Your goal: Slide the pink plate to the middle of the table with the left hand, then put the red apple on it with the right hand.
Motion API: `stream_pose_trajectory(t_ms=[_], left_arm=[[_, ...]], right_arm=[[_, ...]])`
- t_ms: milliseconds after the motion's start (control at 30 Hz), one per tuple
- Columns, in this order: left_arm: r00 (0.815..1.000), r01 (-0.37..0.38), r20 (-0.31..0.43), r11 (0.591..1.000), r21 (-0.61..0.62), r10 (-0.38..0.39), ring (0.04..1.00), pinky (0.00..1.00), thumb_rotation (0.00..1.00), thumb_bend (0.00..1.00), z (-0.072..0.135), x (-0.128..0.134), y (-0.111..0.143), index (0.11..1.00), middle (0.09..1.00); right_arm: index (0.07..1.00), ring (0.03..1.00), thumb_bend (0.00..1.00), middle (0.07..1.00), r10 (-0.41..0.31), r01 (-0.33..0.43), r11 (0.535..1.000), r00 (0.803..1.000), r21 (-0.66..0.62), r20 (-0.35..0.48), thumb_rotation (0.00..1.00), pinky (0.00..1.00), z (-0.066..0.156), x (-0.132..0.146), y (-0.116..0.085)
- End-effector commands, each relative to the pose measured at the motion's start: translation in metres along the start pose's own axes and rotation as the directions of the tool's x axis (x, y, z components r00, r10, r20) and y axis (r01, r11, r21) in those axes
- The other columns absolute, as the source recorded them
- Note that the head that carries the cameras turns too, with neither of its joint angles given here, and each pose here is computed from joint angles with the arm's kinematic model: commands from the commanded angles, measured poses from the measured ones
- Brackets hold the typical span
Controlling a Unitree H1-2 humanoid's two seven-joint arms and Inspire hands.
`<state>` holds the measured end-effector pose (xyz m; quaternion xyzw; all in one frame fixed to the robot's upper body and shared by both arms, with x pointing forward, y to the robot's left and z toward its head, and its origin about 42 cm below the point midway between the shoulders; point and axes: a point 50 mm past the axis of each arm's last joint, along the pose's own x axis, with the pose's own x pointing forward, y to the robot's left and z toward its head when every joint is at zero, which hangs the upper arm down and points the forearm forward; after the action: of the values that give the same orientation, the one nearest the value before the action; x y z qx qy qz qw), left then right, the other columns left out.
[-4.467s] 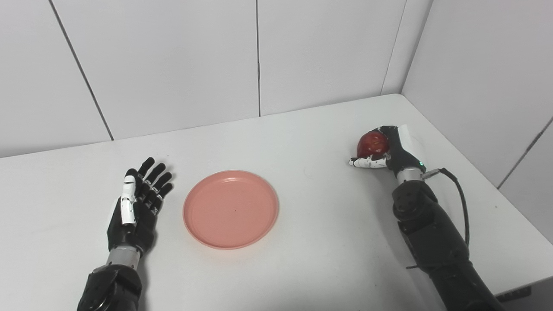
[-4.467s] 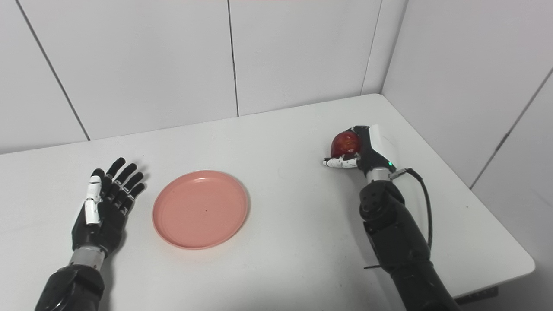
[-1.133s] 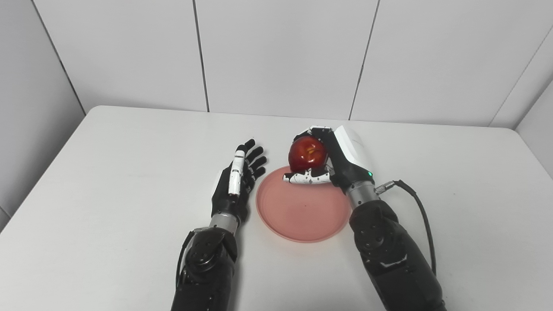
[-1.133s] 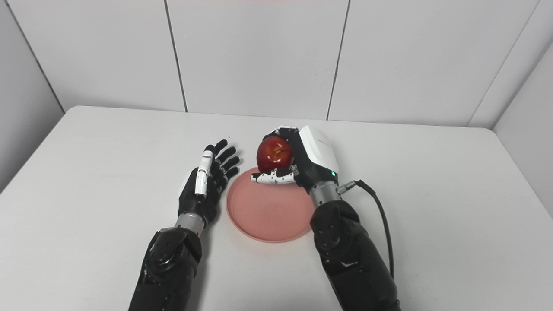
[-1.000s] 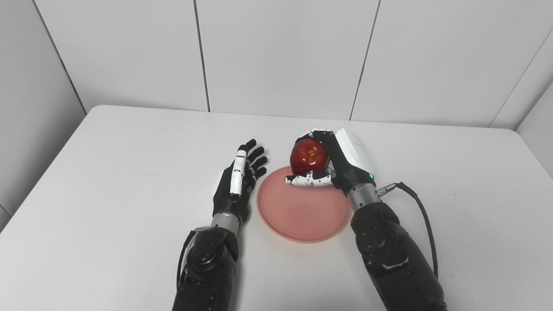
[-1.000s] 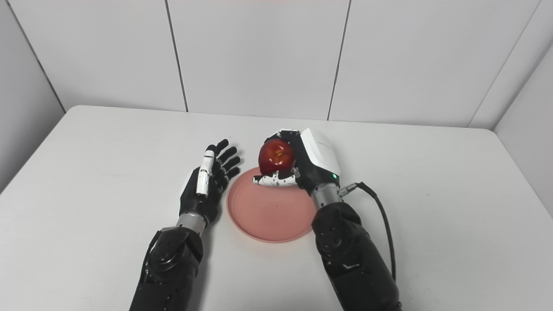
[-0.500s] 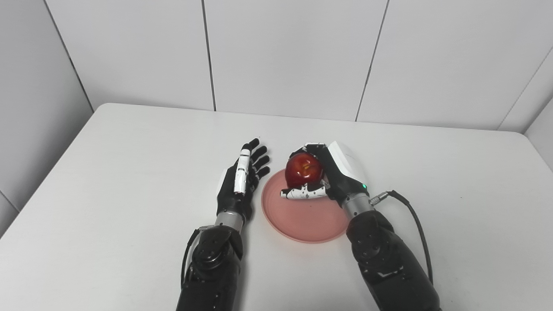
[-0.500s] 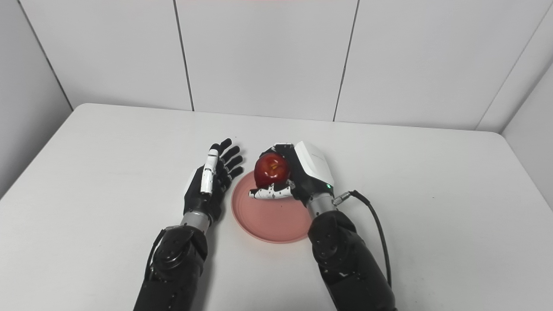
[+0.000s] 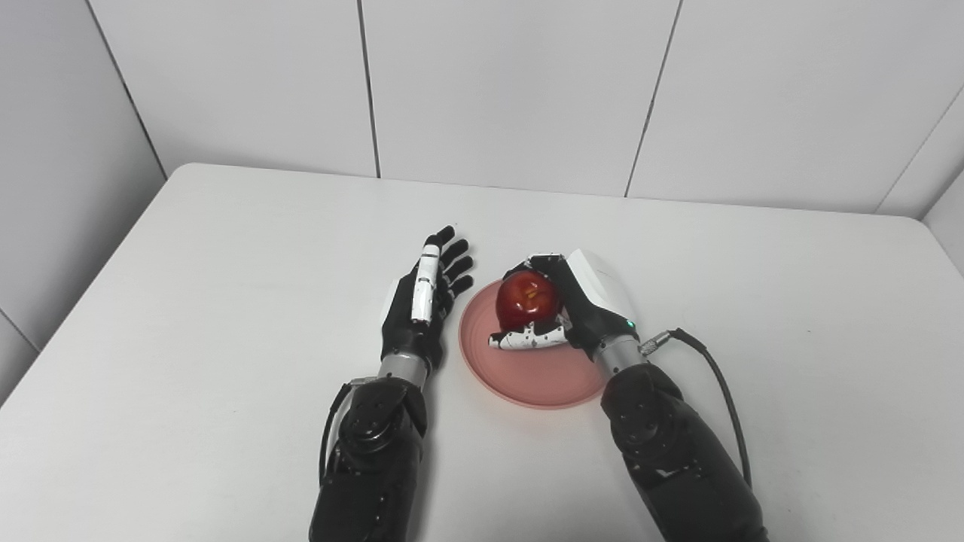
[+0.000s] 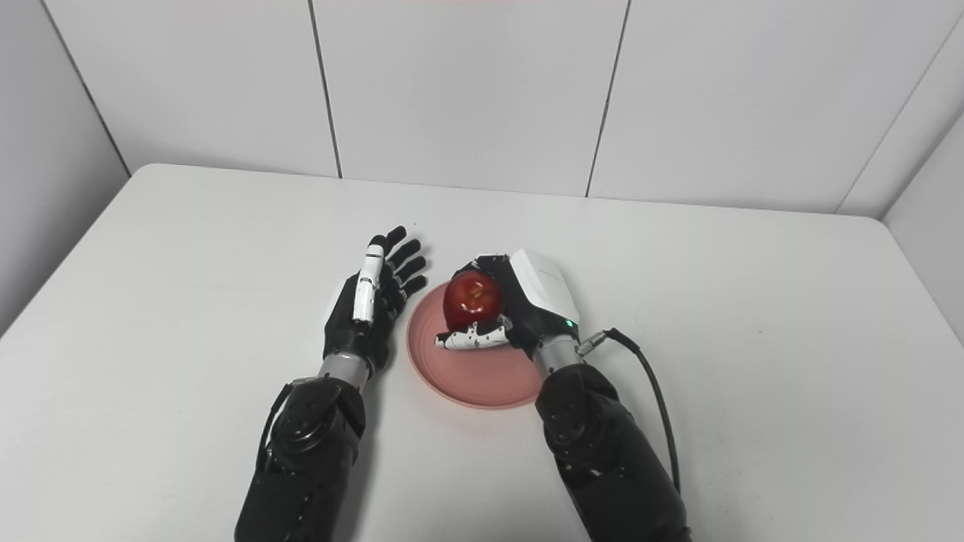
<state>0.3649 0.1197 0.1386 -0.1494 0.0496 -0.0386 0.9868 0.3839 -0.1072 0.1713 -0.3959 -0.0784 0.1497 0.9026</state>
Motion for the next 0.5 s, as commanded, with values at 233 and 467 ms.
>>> stream_pose_trajectory(t_ms=[233, 467], left_arm=[[0.999, 0.023, 0.035, 1.0, 0.002, -0.024, 0.88, 0.88, 1.0, 0.38, 0.0121, 0.0058, -0.0138, 0.88, 0.89], [0.999, 0.024, 0.03, 1.0, -0.003, -0.024, 0.873, 0.87, 1.0, 0.38, 0.0124, 0.0056, -0.014, 0.877, 0.887]], right_arm=[[0.486, 0.389, 0.52, 0.46, -0.011, 0.011, 1.0, 0.997, -0.008, 0.082, 0.13, 0.32, 0.0093, 0.0044, -0.0036], [0.486, 0.387, 0.52, 0.463, -0.007, 0.008, 1.0, 0.998, -0.012, 0.069, 0.13, 0.31, 0.0061, 0.0034, -0.0005]])
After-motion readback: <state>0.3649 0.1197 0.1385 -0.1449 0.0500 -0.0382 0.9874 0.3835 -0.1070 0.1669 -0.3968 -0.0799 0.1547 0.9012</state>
